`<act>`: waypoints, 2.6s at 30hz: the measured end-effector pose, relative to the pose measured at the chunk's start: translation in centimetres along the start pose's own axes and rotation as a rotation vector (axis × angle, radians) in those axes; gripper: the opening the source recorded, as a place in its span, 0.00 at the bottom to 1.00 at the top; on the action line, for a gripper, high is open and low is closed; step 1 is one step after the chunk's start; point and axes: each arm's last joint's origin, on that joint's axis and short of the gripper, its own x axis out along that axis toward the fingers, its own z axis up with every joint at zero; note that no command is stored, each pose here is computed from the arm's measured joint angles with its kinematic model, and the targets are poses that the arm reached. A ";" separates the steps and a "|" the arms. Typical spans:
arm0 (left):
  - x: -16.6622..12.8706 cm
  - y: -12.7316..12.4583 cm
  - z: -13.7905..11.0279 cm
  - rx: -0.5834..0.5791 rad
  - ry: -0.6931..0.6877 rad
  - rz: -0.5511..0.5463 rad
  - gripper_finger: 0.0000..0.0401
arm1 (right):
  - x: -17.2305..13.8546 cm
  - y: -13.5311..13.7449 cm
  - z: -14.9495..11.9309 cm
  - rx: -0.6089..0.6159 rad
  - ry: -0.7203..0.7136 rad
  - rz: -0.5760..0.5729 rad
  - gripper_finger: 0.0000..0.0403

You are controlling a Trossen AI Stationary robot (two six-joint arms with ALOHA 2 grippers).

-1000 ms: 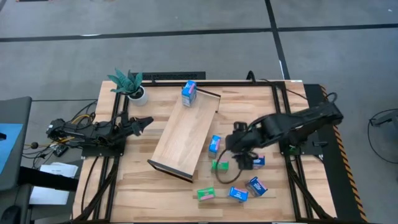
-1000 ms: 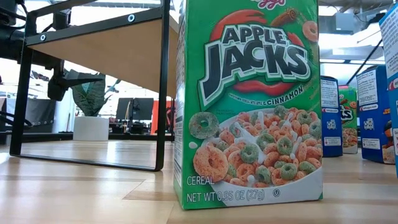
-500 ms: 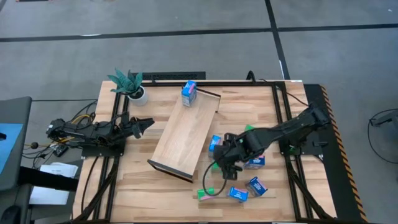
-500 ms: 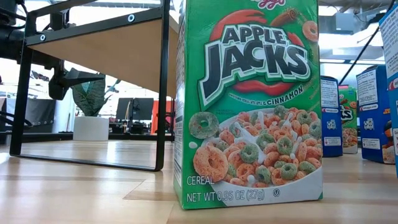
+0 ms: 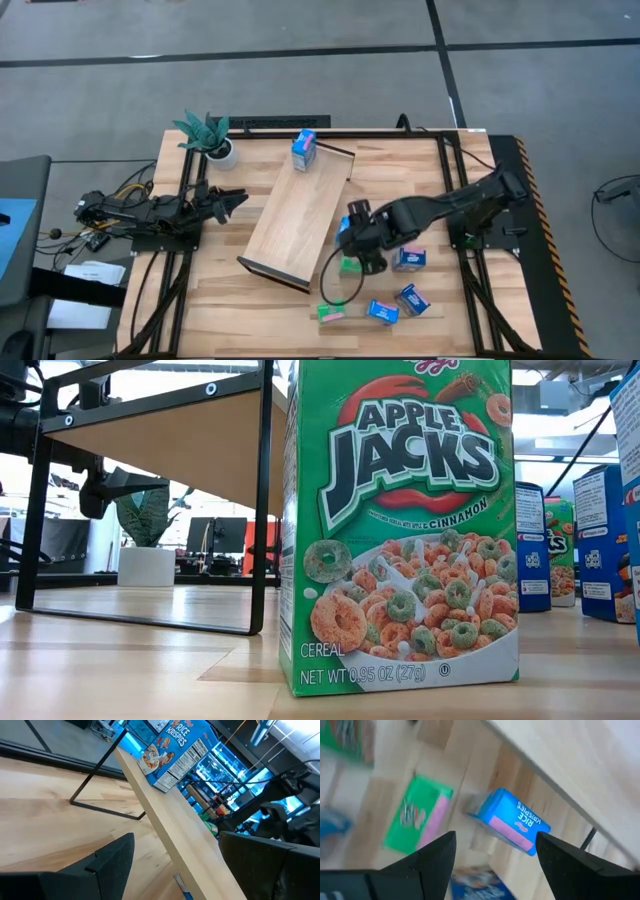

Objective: Stack cereal on shelf
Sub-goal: Put the top light blue cereal box on the shelf aligned with the other light blue cereal box

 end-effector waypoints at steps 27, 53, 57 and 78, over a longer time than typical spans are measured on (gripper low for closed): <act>0.0 0.0 0.0 0.011 -0.005 0.006 0.70 | 6.4 -4.6 -0.5 -0.366 0.091 0.139 0.74; 0.0 0.0 0.0 0.031 -0.006 0.008 0.70 | 6.6 -4.5 -0.5 -0.445 0.070 0.194 0.67; 0.0 0.0 0.0 0.031 -0.006 0.008 0.70 | 6.6 -4.5 -0.5 -0.445 0.072 0.194 0.66; 0.0 0.0 0.0 0.038 -0.006 0.008 0.70 | 6.6 -4.5 -0.9 -0.439 0.120 0.183 0.51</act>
